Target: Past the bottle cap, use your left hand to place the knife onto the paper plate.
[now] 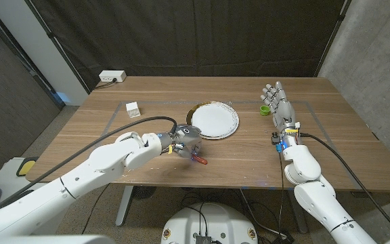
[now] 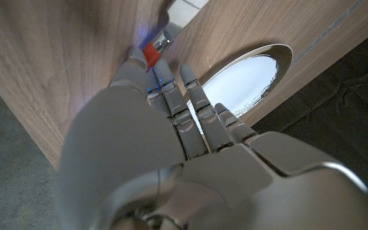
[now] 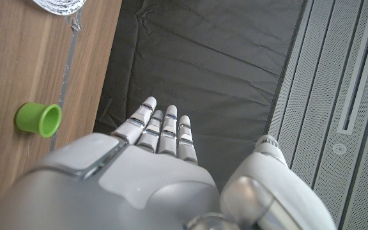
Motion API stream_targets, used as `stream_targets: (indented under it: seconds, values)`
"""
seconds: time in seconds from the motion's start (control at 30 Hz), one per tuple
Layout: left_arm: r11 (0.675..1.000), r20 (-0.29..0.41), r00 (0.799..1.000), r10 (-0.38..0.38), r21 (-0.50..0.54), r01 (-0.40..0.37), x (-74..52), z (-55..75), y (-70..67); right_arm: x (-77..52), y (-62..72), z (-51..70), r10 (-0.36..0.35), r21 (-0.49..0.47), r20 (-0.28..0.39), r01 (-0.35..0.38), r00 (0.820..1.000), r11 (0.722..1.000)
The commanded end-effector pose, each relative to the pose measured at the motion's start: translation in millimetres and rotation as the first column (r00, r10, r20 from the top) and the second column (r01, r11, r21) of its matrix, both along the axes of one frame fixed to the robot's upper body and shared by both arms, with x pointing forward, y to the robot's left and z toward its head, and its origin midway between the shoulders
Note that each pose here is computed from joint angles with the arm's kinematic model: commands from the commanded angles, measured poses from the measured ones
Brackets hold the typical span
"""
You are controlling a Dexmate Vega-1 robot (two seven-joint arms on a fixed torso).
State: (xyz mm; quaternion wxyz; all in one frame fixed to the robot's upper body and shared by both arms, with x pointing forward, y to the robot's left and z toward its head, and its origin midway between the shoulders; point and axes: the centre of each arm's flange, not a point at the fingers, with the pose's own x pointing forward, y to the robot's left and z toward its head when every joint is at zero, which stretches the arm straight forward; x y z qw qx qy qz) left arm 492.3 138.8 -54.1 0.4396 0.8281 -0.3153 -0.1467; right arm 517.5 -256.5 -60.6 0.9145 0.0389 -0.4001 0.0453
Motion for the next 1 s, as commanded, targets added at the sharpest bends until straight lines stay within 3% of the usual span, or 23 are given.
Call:
stream_targets:
  seconds: [0.03, 0.6, 1.0]
  values:
    - [1.0, 0.05, 0.999, 0.005, 0.015, -0.005, -5.9, 20.4, 2.4, -0.3, 2.6, 0.3, -0.001, 0.0, 0.009, 0.001, 1.0, 1.0]
    - [0.997, 0.141, 0.99, 0.017, -0.071, -0.007, -2.2, 46.5, 12.8, 7.4, 8.1, 3.1, 0.006, 0.002, 0.002, -0.006, 1.0, 1.0]
    - [0.989, 0.158, 0.987, 0.028, -0.147, -0.004, 16.6, 69.0, 18.4, 11.8, 8.3, 6.6, 0.002, 0.0, 0.0, -0.002, 1.0, 1.0]
